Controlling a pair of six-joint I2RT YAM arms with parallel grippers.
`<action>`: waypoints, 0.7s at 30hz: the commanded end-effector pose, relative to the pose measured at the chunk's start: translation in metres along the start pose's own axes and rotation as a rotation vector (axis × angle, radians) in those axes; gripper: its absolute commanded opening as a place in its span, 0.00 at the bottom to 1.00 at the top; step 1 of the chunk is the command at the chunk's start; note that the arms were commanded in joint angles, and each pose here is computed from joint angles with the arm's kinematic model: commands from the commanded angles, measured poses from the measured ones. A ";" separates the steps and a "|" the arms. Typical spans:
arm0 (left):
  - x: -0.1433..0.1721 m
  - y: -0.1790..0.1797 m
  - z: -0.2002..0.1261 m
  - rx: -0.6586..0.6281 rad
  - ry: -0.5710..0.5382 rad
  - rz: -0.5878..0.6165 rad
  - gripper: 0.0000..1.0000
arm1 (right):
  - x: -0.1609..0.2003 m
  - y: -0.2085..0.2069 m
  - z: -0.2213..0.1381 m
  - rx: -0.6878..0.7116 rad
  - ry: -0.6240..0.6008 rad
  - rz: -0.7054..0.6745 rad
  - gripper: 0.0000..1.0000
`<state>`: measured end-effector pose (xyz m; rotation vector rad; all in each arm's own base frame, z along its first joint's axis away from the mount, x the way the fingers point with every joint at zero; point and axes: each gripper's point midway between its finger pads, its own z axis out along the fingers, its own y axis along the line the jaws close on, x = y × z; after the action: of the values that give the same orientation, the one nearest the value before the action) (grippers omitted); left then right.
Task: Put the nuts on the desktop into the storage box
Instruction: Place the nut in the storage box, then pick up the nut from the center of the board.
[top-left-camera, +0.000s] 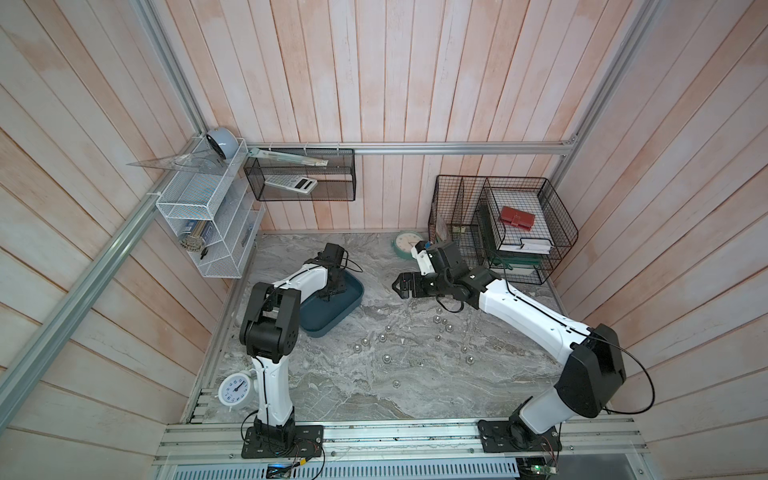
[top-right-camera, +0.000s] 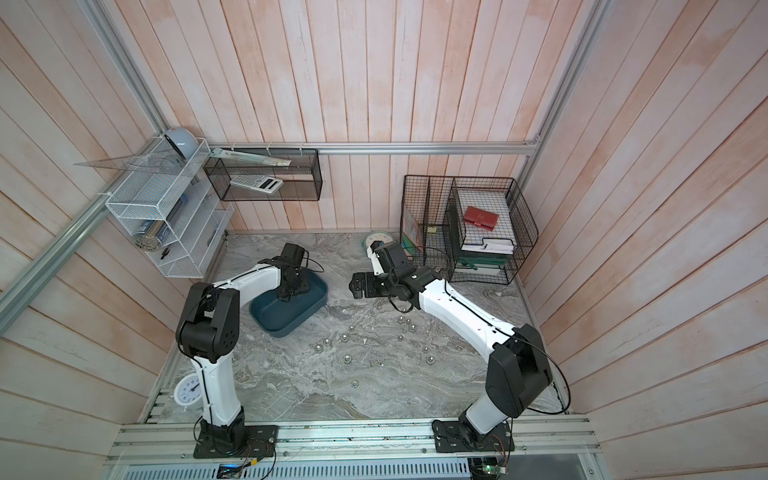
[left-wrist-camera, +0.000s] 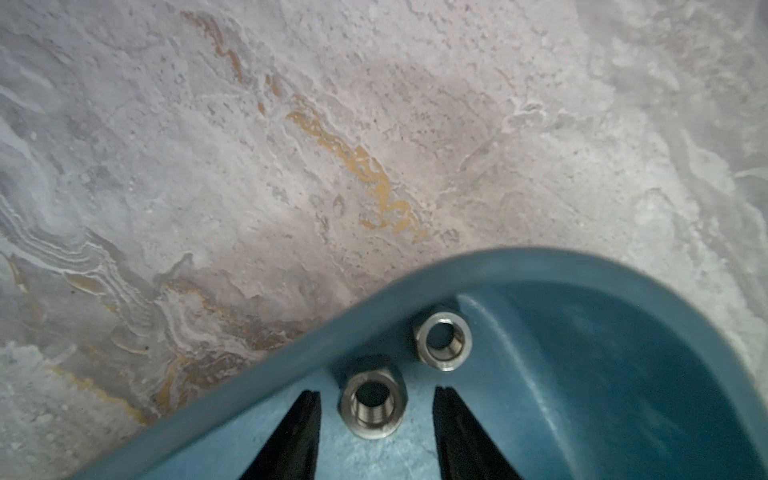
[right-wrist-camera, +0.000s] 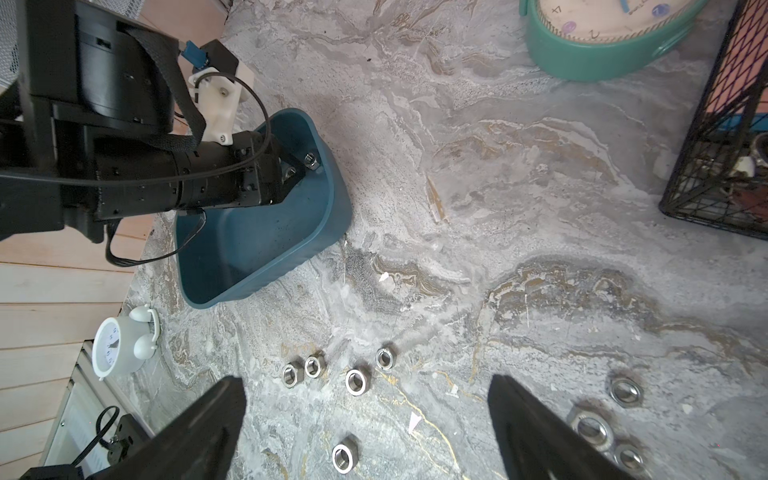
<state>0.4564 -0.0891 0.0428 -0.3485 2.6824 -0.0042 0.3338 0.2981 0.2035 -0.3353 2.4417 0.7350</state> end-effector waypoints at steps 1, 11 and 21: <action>-0.009 -0.003 -0.030 0.033 -0.037 -0.012 0.52 | -0.001 0.000 -0.008 0.016 -0.008 -0.018 0.98; 0.019 -0.040 -0.084 0.085 -0.058 0.078 0.57 | 0.014 -0.009 -0.021 0.037 -0.019 -0.002 0.98; 0.073 -0.086 -0.111 0.158 -0.026 0.161 0.58 | 0.045 -0.029 -0.051 0.089 -0.034 0.029 0.98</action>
<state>0.3794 -0.1918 0.1145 -0.0622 2.6451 -0.1474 0.2942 0.2538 0.2034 -0.2855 2.4290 0.6737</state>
